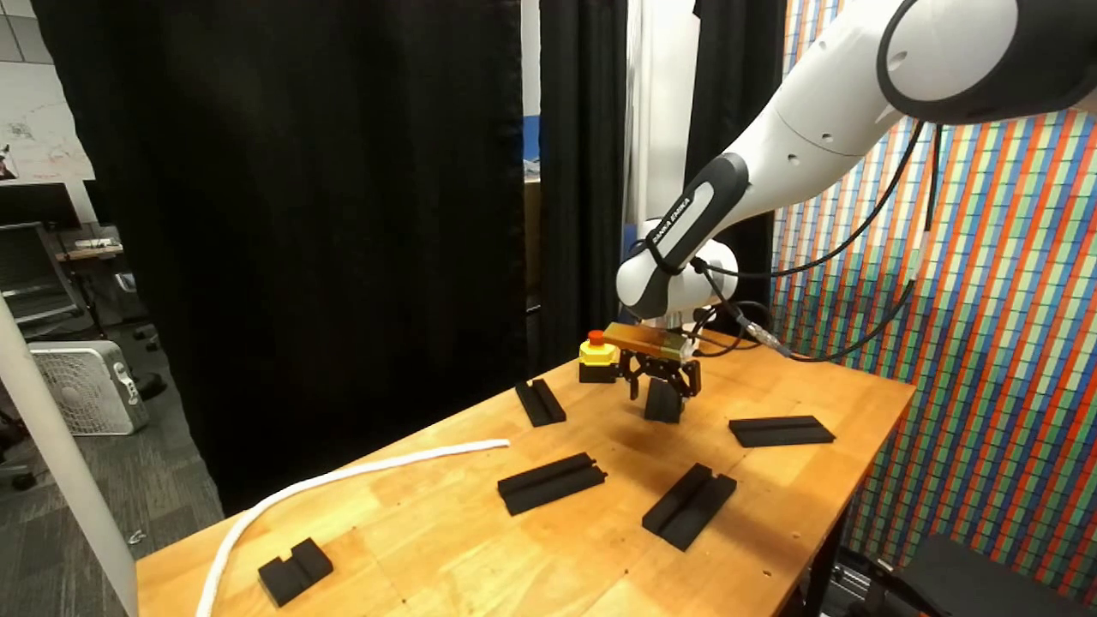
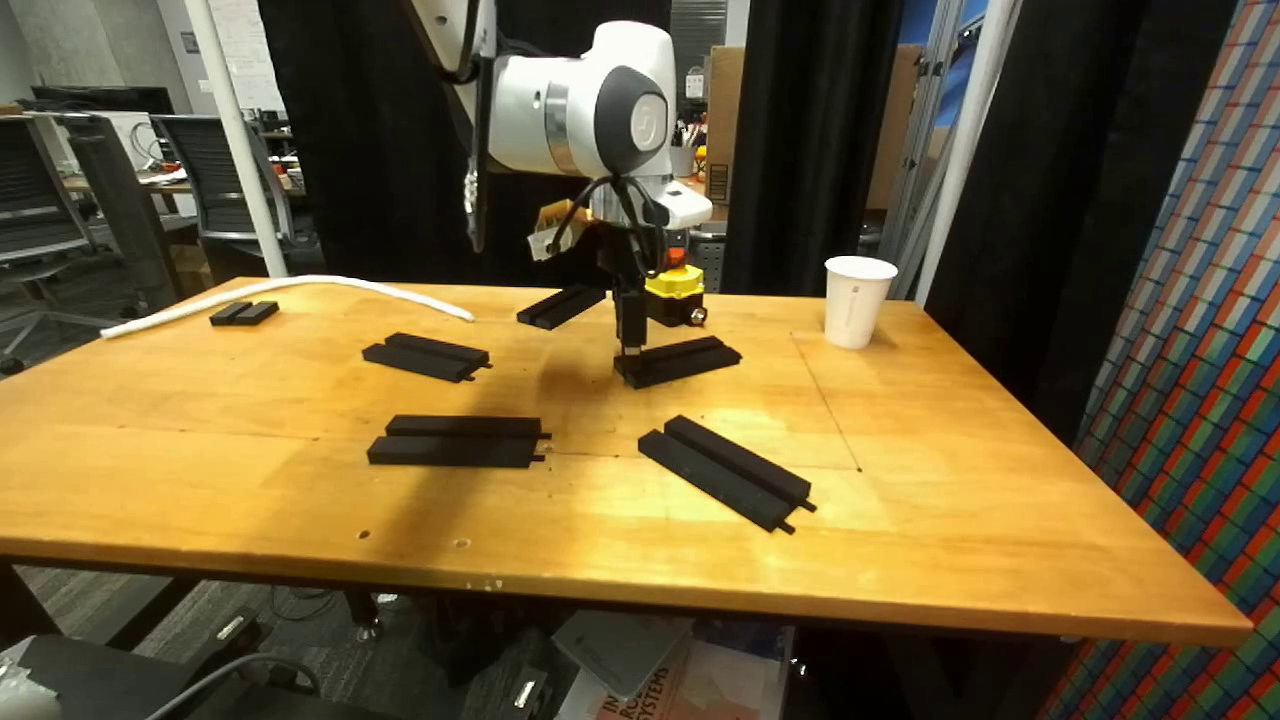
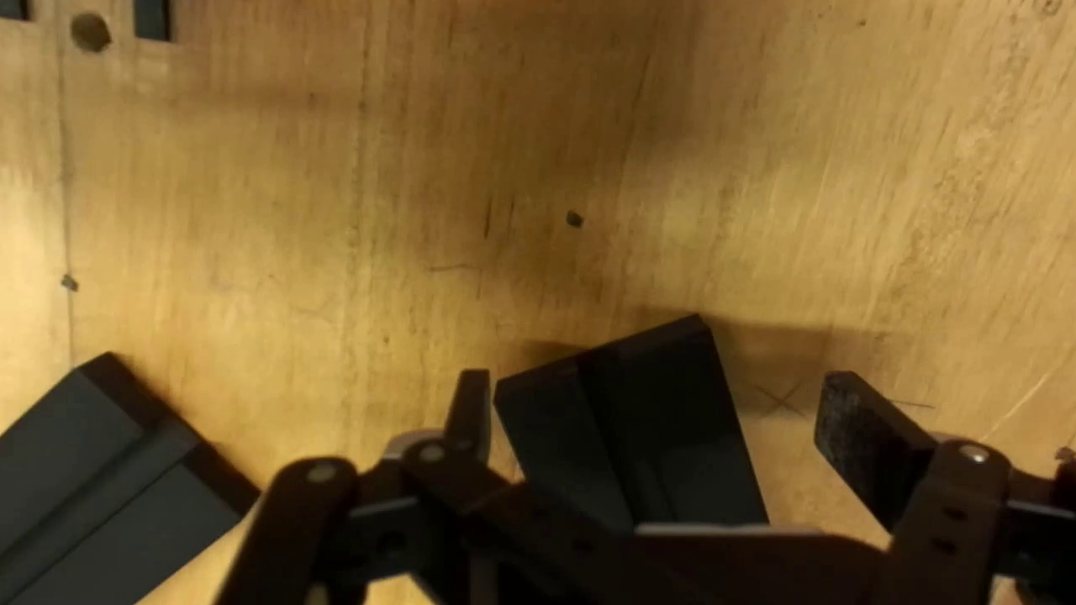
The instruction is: Join the four pieces of the black objects together
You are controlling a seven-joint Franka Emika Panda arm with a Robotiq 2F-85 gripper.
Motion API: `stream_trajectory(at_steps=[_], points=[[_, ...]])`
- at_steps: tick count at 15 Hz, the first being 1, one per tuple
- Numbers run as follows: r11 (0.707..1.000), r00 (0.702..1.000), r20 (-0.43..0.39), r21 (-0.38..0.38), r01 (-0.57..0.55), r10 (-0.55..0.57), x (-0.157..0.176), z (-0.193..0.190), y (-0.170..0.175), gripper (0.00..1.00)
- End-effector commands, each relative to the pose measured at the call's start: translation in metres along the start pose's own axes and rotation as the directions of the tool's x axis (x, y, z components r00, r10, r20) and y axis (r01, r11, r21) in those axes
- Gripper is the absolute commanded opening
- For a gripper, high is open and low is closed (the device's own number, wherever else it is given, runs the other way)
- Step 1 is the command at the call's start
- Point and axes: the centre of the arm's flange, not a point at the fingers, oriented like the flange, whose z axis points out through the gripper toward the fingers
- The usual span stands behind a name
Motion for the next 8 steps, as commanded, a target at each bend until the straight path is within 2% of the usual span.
stream_trajectory(at_steps=[1, 8], points=[[0.999, 0.999, -0.025, -0.027, 0.035, -0.036, 0.015, -0.001, -0.014, 1.00], [0.975, 0.974, -0.026, -0.011, 0.223, -0.224, 0.027, -0.009, -0.008, 1.00]])
